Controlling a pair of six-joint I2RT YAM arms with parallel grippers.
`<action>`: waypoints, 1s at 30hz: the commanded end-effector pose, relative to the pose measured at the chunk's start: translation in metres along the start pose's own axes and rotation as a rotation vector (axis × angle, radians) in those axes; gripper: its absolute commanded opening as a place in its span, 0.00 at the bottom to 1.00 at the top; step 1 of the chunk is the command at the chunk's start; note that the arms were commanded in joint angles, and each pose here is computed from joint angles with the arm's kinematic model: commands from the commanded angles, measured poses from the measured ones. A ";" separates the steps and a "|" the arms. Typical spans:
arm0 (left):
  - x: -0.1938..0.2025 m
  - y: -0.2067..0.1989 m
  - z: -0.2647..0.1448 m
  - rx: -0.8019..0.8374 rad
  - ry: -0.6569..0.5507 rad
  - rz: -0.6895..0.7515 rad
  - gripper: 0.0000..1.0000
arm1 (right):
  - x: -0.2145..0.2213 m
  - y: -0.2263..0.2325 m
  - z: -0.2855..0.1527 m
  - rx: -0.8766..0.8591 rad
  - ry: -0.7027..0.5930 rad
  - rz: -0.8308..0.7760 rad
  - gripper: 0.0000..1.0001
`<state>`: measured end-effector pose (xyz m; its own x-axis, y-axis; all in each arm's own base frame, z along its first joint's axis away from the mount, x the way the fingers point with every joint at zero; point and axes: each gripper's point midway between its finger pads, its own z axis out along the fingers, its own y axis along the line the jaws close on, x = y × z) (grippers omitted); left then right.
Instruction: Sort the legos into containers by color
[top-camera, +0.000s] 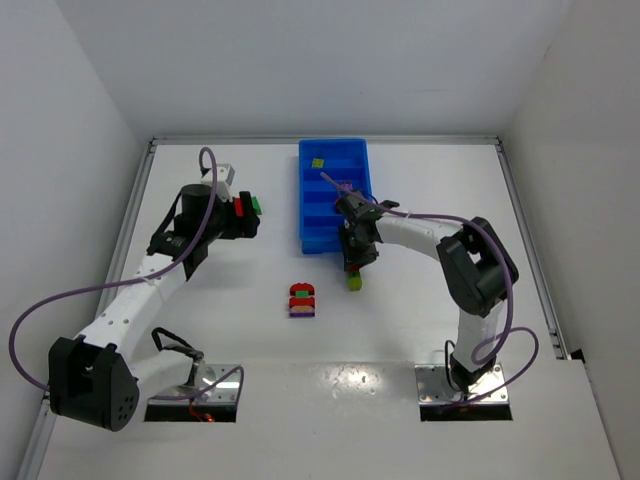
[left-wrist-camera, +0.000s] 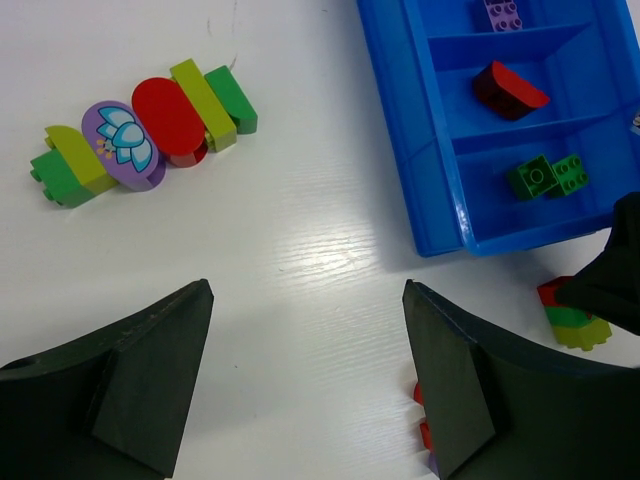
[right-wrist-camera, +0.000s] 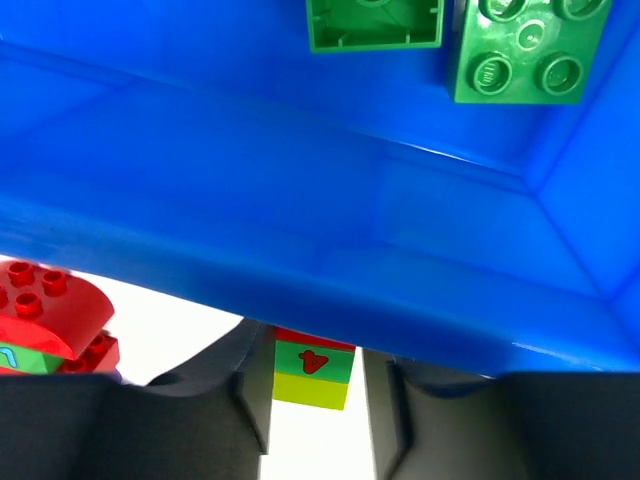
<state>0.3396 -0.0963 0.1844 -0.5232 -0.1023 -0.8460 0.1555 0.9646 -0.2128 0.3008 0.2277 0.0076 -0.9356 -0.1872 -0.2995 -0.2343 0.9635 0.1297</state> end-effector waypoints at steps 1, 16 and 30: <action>-0.010 0.000 0.000 0.010 -0.038 -0.014 0.83 | -0.021 0.002 -0.001 -0.003 -0.056 0.026 0.30; 0.000 -0.081 -0.036 0.486 -0.169 0.197 0.83 | -0.086 0.032 -0.142 -0.218 -0.332 0.075 0.00; 0.001 -0.184 -0.053 1.353 0.227 0.106 0.79 | -0.069 0.051 -0.264 -0.557 -0.651 -0.199 0.00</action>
<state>0.2901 -0.2486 0.2195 -0.5824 0.0807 -0.8089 0.8012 0.2248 -0.5545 0.2935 0.2308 0.2736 -0.6198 0.0175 -0.7846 -0.5117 0.7490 0.4209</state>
